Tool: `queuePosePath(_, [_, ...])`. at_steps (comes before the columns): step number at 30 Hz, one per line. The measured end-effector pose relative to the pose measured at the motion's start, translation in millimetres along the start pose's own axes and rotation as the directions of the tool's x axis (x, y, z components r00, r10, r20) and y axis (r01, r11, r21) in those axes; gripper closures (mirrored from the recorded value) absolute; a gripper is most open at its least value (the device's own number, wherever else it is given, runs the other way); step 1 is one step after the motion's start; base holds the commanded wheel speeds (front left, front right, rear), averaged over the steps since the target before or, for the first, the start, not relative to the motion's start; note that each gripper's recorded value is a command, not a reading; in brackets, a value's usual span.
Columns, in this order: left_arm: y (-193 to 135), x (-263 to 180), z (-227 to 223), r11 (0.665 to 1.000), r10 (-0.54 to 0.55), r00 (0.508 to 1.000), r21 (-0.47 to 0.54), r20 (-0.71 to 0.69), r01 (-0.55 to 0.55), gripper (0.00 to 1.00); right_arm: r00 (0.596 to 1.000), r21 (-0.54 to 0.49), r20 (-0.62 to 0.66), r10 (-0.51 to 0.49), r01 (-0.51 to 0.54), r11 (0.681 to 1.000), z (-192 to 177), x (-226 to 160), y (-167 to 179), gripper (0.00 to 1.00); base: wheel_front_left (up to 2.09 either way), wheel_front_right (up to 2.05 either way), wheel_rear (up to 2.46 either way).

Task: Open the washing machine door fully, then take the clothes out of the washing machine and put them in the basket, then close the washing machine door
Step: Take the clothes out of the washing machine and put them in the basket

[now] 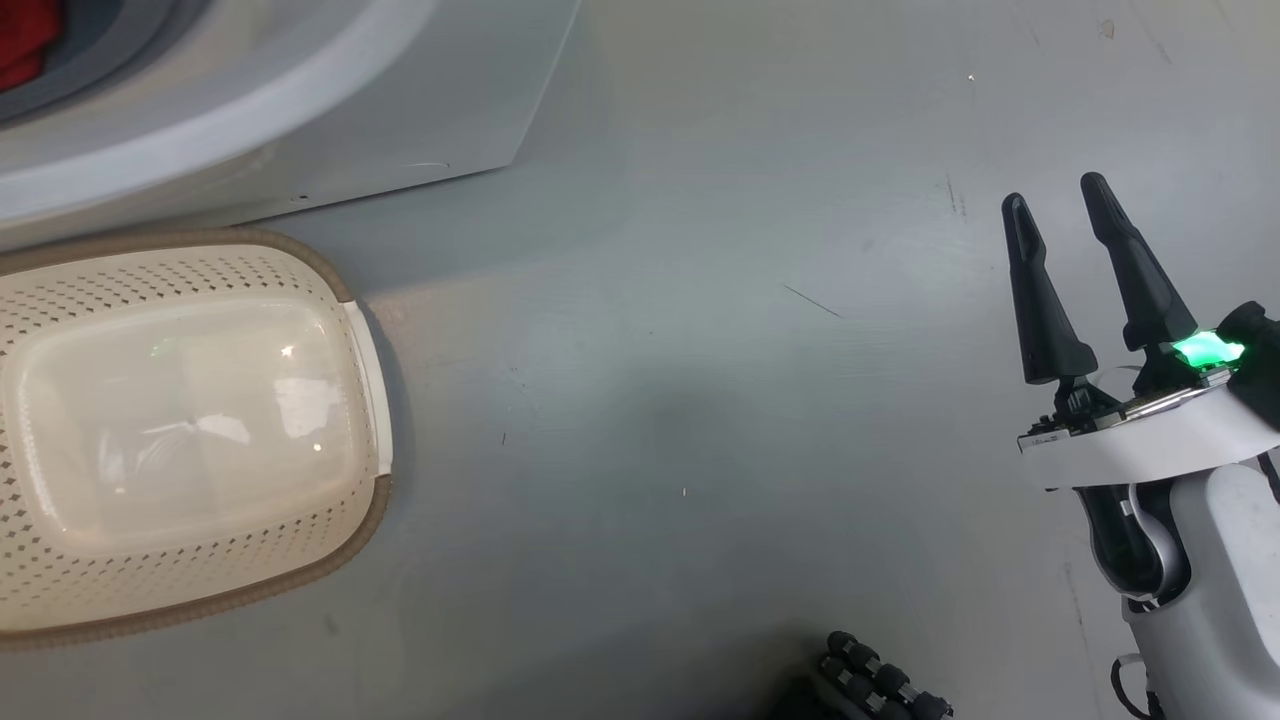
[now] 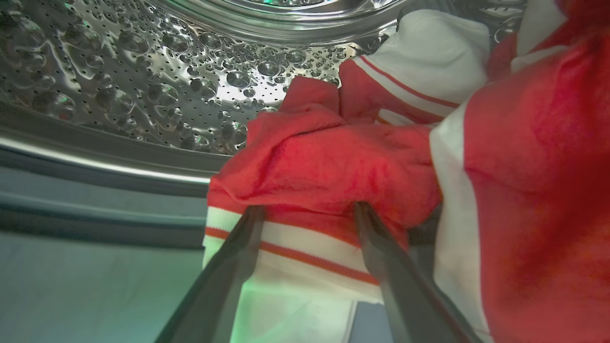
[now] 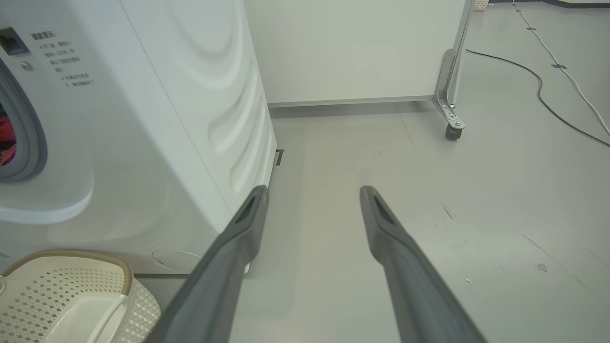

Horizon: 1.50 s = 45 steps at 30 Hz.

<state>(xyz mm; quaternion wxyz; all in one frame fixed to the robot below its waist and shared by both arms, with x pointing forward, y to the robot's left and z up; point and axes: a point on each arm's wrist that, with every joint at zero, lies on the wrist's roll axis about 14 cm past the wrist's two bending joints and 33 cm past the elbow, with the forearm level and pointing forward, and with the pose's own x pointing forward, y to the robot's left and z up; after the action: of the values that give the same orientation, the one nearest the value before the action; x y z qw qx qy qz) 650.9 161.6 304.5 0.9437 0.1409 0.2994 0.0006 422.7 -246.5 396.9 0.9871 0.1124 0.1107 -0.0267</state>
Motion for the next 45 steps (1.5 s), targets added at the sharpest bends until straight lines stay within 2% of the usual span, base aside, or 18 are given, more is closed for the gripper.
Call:
queuePosePath(4, [-1, 2, -1, 0.999, -0.002, 1.0, -0.042, -0.02, 0.002, 0.0, 1.0, -0.003, 0.008, 0.005, -0.005, 1.0, 2, 3, 1, 0.0, 0.0, 0.0, 0.0])
queuePosePath(5, [-1, 3, -2, 0.999, -0.003, 1.0, -0.053, -0.027, 0.001, 0.31, 1.0, -0.004, 0.009, 0.007, -0.007, 1.0, 3, 4, 1, 0.0, 0.0, 0.0, 0.0])
queuePosePath(6, [-1, 3, -2, 0.999, -0.003, 1.0, -0.053, -0.027, 0.001, 0.78, 1.0, -0.004, 0.009, 0.007, -0.007, 1.0, 3, 4, 1, 0.0, 0.0, 0.0, 0.0])
queuePosePath(7, [-1, 3, -1, 0.998, -0.003, 1.0, -0.064, -0.028, 0.001, 1.0, 1.0, -0.005, 0.01, 0.008, -0.008, 1.0, 3, 4, 1, 0.0, 0.0, 0.0, 0.0])
queuePosePath(20, [2, 0, 2, 0.997, 0.004, 1.0, -0.08, 0.001, -0.004, 1.0, 1.0, -0.007, 0.016, 0.01, -0.01, 1.0, 6, 4, 1, 0.0, 0.0, 0.0, 0.0])
queuePosePath(27, [-2, -13, 21, 0.993, -0.004, 0.996, -0.113, 0.091, 0.014, 1.0, 0.999, -0.014, 0.043, 0.022, -0.021, 1.0, 15, 3, 4, 0.0, 0.0, 0.0, 0.0])
queuePosePath(45, [-1, -85, 51, 0.969, 0.012, 0.944, -0.238, 0.329, 0.071, 1.0, 0.99, -0.053, 0.117, 0.077, -0.071, 0.996, 46, -12, 18, 0.0, 0.0, 0.0, 0.0])
